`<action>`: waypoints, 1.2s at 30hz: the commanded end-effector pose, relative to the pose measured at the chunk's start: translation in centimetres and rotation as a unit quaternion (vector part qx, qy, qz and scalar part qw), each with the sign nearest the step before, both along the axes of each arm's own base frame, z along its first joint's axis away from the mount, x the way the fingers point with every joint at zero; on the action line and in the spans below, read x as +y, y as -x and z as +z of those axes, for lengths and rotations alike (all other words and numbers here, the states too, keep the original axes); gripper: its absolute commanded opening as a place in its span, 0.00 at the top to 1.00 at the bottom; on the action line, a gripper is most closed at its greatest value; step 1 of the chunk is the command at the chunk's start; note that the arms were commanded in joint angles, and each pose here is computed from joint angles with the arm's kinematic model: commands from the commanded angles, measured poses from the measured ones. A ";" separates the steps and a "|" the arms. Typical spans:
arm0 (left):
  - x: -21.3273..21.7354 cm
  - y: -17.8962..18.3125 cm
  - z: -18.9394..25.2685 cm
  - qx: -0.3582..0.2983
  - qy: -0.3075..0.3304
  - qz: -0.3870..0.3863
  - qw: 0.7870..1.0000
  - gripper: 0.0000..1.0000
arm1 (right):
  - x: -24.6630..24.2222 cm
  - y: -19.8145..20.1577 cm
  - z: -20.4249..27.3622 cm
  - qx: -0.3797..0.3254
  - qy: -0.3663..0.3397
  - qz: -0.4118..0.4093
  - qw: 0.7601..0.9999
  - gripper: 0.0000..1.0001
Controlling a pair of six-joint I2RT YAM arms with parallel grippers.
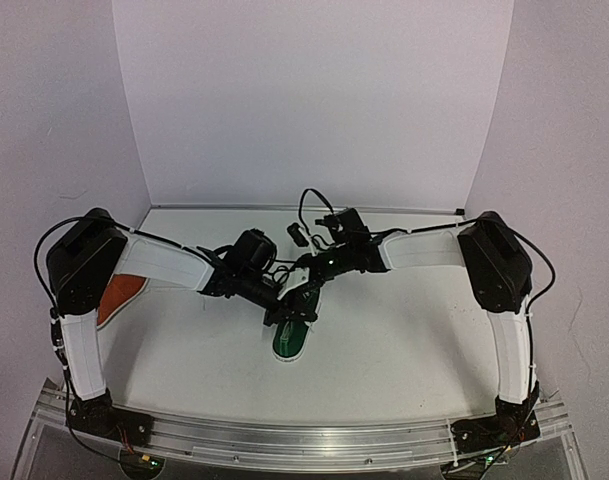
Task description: Tie the shoes
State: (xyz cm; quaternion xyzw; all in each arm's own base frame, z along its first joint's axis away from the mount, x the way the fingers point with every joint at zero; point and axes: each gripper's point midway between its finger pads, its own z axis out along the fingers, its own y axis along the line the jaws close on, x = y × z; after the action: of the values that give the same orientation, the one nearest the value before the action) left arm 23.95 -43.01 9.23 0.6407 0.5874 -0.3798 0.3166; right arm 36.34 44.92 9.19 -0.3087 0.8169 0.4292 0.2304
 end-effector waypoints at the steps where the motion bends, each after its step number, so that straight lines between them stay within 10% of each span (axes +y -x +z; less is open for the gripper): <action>1: -1.7 0.2 0.4 -0.011 0.005 -0.022 1.000 1.00 | 1.2 -0.4 2.1 -0.024 -0.033 0.027 0.999 1.00; 9: -1.6 0.4 -0.6 -0.011 -0.021 -0.026 0.999 0.99 | 1.0 0.5 1.7 -0.018 -0.033 0.042 0.998 1.00; 13: -0.9 0.0 0.2 -0.028 -0.030 -0.005 0.999 0.82 | 0.8 0.4 2.1 -0.019 -0.031 0.034 0.999 1.00; 26: 4.0 -2.0 6.3 -0.015 0.017 0.101 0.995 0.41 | -3.9 -0.8 7.1 -0.046 -0.028 -0.024 0.998 0.49; 36: 9.6 -3.1 2.3 0.034 -0.043 0.193 0.980 0.49 | -7.4 1.5 5.0 0.000 0.011 -0.042 0.999 0.45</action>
State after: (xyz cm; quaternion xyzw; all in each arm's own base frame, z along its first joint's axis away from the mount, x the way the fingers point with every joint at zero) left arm 28.34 -34.72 13.10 0.5278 0.6987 -0.3163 0.3649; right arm 36.72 39.25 15.32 -0.2850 0.8174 0.4218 0.2698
